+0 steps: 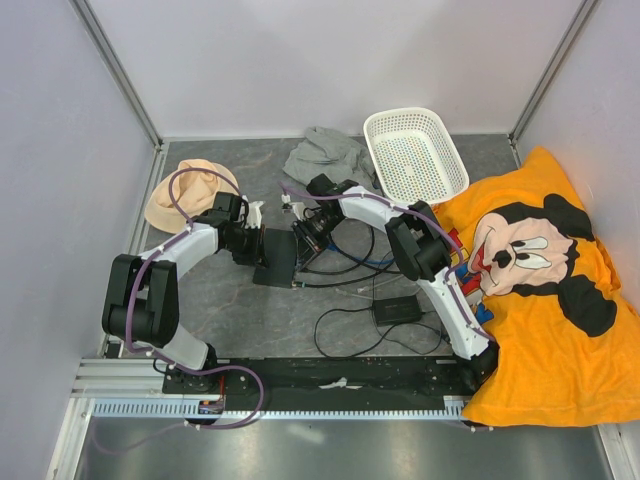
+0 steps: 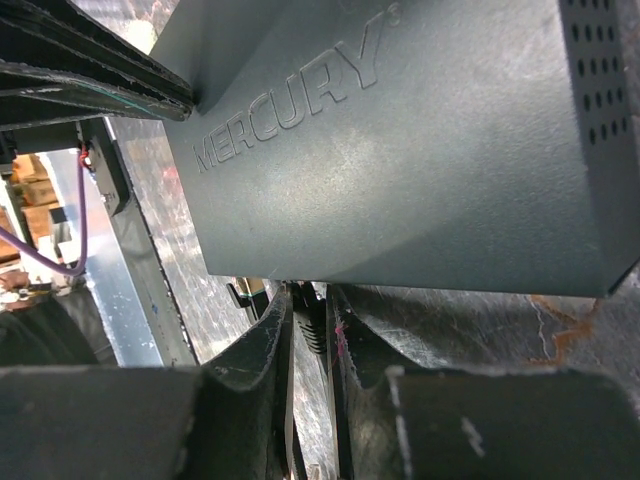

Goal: Pull the plug from the switch port

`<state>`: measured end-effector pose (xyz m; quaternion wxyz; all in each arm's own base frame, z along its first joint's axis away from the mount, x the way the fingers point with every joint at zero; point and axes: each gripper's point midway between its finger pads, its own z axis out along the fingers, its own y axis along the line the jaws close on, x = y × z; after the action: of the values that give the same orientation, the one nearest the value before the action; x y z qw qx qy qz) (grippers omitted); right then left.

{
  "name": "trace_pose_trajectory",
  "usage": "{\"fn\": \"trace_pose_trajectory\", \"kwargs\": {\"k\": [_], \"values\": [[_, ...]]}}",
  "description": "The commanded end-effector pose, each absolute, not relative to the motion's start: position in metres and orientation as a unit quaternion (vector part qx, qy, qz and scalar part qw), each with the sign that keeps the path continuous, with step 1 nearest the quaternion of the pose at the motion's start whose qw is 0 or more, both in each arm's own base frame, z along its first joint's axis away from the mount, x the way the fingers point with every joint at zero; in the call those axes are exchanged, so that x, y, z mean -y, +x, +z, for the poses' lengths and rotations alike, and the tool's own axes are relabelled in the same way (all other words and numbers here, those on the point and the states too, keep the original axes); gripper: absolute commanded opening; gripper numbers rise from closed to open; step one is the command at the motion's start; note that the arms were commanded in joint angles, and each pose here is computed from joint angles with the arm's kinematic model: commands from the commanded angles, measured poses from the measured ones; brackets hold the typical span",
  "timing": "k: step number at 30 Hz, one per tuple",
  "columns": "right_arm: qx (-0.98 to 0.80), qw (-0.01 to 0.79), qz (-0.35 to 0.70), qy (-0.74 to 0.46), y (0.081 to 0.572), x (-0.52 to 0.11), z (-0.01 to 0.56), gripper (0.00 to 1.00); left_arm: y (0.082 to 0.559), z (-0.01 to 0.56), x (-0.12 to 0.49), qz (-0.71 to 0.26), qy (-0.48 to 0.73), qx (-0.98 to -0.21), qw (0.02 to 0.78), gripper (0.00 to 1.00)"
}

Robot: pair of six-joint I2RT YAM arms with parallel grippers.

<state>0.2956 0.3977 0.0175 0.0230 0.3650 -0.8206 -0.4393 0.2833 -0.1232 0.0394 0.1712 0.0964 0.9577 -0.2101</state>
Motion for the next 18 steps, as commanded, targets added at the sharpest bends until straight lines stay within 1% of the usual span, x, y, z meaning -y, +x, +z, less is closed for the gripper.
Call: {"fn": "trace_pose_trajectory", "kwargs": {"k": [1, 9, 18], "values": [[0.859, 0.007, -0.316, 0.402, 0.305, -0.371, -0.038, 0.0, 0.288, 0.032, 0.117, -0.186, 0.091, -0.964, 0.17, 0.02], [0.874, 0.012, -0.275, 0.401, 0.306, -0.357, -0.051, 0.0, 0.291, 0.033, 0.116, -0.183, 0.09, -0.963, 0.173, 0.02], [0.876, 0.019, -0.26, 0.406, 0.303, -0.349, -0.056, 0.0, 0.291, 0.032, 0.117, -0.184, 0.091, -0.963, 0.174, 0.02]]}}
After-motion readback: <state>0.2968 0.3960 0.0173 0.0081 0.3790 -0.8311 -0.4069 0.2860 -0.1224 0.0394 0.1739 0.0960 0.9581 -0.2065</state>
